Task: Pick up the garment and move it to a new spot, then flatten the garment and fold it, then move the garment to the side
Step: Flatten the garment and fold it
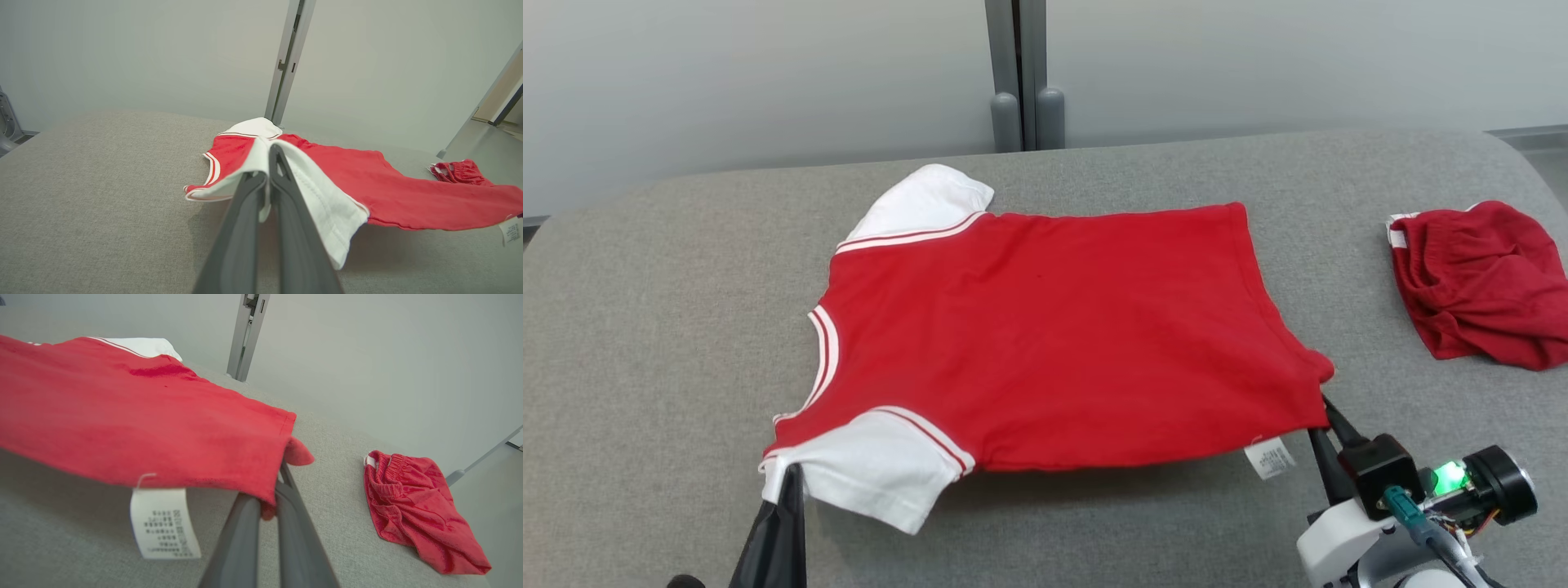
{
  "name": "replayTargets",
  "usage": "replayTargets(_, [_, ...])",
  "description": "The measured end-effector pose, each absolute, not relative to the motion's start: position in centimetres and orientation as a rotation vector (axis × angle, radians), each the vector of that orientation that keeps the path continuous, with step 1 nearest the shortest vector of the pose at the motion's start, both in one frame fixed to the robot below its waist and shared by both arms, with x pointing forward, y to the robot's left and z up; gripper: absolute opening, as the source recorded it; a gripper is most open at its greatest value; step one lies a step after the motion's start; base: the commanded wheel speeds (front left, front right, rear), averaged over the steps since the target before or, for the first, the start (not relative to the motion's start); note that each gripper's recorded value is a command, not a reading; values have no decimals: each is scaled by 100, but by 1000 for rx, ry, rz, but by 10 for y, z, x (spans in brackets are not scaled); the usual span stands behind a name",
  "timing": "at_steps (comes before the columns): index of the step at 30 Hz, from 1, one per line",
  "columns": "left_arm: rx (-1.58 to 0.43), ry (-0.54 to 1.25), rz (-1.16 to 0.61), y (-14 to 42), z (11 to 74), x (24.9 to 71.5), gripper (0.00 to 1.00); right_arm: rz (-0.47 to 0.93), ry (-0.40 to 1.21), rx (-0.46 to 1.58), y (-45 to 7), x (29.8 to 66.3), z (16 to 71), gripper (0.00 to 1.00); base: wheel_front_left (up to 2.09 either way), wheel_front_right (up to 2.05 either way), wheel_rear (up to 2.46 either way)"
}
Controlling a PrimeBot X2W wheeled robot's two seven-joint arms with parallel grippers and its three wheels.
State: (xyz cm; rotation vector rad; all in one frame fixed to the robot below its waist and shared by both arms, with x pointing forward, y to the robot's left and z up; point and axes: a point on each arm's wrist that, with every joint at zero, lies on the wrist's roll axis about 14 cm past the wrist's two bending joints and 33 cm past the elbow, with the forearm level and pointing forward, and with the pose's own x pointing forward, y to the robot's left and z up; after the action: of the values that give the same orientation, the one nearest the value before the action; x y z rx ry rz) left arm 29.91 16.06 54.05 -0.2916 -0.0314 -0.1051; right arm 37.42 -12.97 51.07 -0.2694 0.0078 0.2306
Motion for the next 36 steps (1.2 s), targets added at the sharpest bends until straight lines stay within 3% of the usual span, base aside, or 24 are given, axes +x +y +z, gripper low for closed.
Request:
replayTargets(9, [-360, 137, -140, 148, 497, 289, 0, 275, 226, -314, -131, 354, 460, 0, 0, 0, 0])
replayTargets(16, [-382, 192, -154, 144, 476, 301, 0, 300, 342, -314, -130, 361, 433, 0, 0, 0, 0])
replayTargets(36, [-333, 94, -208, 141, 480, 392, 0, 280, 382, -288, -128, 422, 438, 0, 0, 0, 0])
